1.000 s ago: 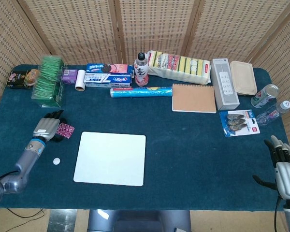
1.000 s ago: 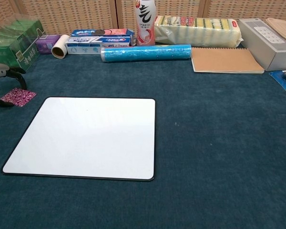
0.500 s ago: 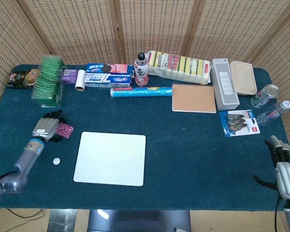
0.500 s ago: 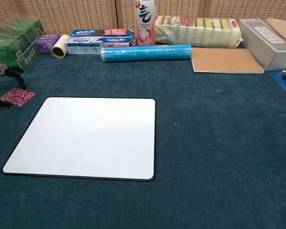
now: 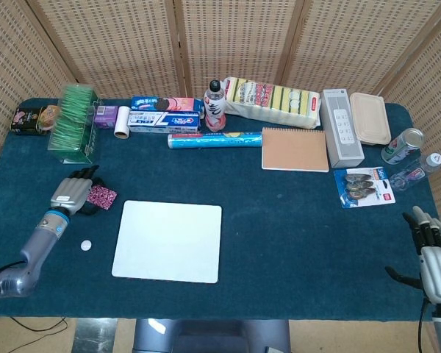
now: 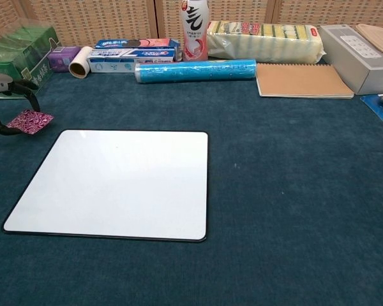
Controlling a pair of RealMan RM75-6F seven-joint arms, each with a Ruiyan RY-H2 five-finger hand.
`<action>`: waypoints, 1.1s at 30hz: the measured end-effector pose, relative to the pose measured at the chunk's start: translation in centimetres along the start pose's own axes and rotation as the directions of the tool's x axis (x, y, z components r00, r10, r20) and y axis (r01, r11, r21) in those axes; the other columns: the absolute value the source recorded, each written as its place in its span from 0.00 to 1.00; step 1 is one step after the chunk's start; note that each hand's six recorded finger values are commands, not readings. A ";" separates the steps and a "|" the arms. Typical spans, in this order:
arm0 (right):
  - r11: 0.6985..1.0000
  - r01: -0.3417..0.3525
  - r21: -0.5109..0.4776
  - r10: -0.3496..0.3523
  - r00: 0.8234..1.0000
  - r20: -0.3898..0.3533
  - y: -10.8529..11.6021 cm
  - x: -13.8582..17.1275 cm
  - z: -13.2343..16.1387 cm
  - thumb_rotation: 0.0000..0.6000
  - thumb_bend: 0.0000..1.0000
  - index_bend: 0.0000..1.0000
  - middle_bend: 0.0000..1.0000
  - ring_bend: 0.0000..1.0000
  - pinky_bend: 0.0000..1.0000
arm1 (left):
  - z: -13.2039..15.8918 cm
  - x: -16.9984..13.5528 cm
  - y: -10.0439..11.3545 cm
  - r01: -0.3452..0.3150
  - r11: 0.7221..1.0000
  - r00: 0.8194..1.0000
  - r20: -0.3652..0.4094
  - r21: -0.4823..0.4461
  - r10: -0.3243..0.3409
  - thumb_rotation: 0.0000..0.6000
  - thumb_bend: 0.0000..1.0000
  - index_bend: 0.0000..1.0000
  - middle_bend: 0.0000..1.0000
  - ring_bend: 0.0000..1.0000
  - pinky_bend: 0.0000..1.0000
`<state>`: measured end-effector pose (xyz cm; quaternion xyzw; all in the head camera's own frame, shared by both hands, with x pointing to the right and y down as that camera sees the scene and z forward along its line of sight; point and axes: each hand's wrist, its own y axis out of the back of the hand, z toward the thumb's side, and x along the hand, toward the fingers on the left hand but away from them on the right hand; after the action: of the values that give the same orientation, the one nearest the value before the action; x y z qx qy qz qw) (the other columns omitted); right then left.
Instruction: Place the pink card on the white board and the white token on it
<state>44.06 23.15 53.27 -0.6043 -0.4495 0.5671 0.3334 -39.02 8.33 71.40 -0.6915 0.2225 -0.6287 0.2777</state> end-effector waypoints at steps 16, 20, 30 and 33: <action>1.000 0.001 -0.011 -0.001 1.000 -0.008 0.2 0.2 0.1 1.00 0.00 0.02 0.00 0.00 0.00 | 11.7 -4.6 0.9 0.068 0.997 0.985 0.156 0.026 -0.071 1.00 0.27 0.44 0.00 0.00 0.07; 1.000 -0.001 -0.014 0.001 1.000 -0.009 0.3 0.1 0.0 1.00 0.00 0.02 0.00 0.00 0.00 | 14.6 -4.7 -0.2 0.080 0.994 0.983 0.157 0.074 -0.091 1.00 0.27 0.44 0.00 0.00 0.07; 1.000 0.002 -0.019 -0.002 1.000 -0.006 0.4 0.1 -0.1 1.00 0.00 0.02 0.00 0.00 0.00 | 17.4 -4.6 -1.9 0.103 0.989 0.980 0.159 0.106 -0.119 1.00 0.18 0.12 0.00 0.00 0.07; 1.000 0.000 -0.019 0.000 1.000 -0.005 0.4 0.1 -0.1 1.00 0.00 0.02 0.00 0.00 0.00 | 17.3 -4.6 -1.6 0.094 0.991 0.980 0.167 0.099 -0.110 1.00 0.15 0.00 0.00 0.00 0.07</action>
<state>44.27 23.08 52.89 -0.6089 -0.4539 0.5612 0.3288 -22.36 14.33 68.11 -0.7404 0.1333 -0.5895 0.2941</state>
